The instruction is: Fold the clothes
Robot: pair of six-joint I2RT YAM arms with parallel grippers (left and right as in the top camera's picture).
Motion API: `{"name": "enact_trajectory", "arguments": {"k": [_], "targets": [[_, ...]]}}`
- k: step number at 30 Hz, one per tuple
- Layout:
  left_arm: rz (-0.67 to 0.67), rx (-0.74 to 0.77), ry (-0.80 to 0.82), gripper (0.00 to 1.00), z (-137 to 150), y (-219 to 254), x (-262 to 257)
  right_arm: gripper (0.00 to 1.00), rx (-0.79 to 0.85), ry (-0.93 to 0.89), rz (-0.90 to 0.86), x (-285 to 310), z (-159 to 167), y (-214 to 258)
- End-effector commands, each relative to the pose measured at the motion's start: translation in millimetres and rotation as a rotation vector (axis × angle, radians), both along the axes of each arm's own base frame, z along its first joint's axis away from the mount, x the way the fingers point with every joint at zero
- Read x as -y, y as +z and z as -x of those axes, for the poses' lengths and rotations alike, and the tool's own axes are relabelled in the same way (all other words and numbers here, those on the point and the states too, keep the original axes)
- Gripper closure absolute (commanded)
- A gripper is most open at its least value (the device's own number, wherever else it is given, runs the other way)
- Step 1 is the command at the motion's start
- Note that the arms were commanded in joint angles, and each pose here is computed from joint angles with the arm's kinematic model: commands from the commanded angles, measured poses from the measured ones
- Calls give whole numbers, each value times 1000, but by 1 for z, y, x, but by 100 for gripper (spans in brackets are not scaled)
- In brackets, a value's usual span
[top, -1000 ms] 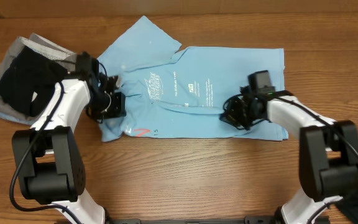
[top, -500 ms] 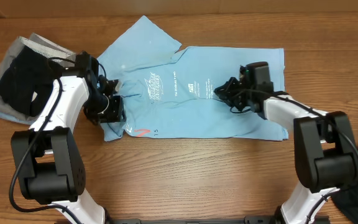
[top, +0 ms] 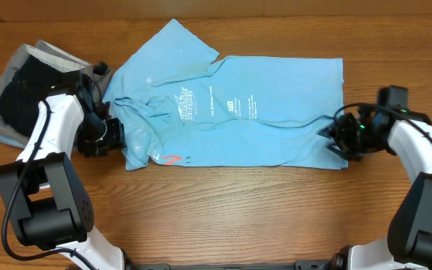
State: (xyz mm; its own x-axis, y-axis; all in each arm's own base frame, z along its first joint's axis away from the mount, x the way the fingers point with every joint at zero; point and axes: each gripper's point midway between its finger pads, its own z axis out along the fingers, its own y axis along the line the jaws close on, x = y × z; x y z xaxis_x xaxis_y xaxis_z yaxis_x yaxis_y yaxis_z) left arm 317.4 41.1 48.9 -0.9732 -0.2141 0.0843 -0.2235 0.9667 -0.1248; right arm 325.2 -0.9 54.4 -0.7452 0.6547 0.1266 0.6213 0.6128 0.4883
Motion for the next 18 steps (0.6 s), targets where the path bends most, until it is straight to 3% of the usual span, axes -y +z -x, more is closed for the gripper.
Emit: {"name": "enact_trajectory", "arguments": {"k": [1, 9, 12, 14, 18], "targets": [[131, 36, -22, 41, -9, 4, 23, 50, -119, -11, 206, 46, 27, -32], [159, 45, -37, 41, -10, 6, 27, 46, -242, -26, 190, 50, 50, -76], [156, 46, -41, 41, -10, 6, 27, 71, -260, -17, 186, 47, 53, -79], [156, 46, -41, 40, -10, 6, 27, 96, -278, -19, 203, 51, 57, -78], [155, 53, -49, 40, -11, 6, 26, 96, -297, -48, 243, 68, 54, -69]]}}
